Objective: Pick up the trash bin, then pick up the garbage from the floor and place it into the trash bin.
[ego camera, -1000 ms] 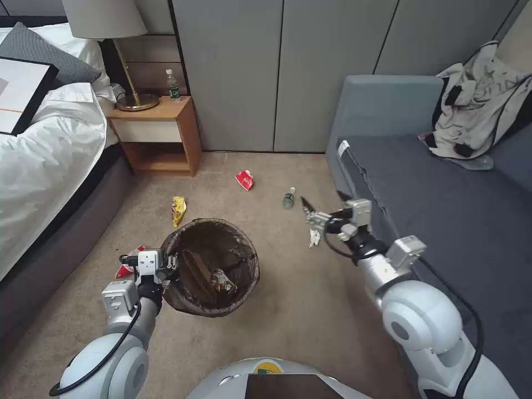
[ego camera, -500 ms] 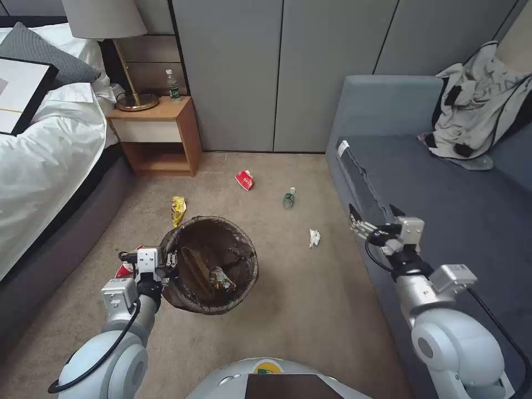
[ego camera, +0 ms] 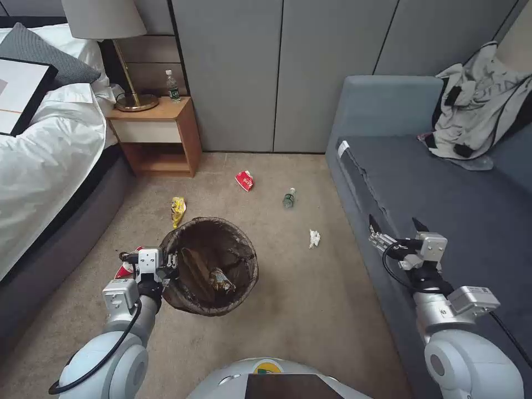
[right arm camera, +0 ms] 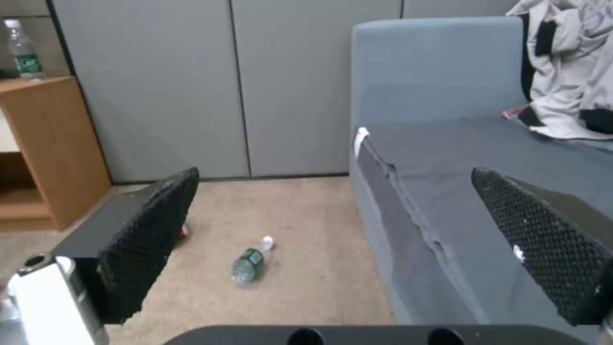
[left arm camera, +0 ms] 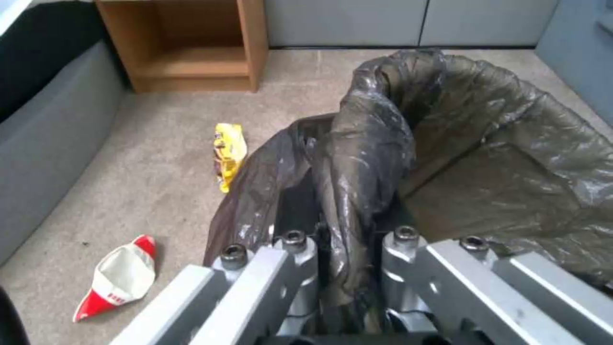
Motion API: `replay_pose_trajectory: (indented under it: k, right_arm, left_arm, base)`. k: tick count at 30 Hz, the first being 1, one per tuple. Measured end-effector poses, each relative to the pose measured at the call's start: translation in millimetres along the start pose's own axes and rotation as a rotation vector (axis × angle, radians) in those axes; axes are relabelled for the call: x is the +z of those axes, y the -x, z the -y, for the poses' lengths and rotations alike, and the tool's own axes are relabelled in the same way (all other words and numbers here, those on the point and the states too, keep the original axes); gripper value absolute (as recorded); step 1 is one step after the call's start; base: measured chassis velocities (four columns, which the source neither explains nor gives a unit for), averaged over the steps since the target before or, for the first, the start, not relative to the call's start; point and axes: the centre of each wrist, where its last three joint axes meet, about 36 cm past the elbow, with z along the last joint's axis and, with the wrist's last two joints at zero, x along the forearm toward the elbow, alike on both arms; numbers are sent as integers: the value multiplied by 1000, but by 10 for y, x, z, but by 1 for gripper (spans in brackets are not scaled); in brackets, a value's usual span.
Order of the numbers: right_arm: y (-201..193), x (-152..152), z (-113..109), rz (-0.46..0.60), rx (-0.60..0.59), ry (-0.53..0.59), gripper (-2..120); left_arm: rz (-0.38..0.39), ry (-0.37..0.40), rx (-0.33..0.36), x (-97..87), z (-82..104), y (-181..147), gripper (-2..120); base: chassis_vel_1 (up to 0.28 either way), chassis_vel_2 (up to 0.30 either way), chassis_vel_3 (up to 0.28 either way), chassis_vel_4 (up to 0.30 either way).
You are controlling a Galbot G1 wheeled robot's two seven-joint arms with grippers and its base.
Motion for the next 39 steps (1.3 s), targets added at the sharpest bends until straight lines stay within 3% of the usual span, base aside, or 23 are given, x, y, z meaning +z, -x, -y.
replay_pose_trajectory:
  k: [39]
  right_arm:
    - [-55, 76, -104, -12, -2, -15, 100]
  left_arm:
    - [-9, -7, 3, 24, 2, -16, 7]
  base:
    - [-137, 138, 135, -132]
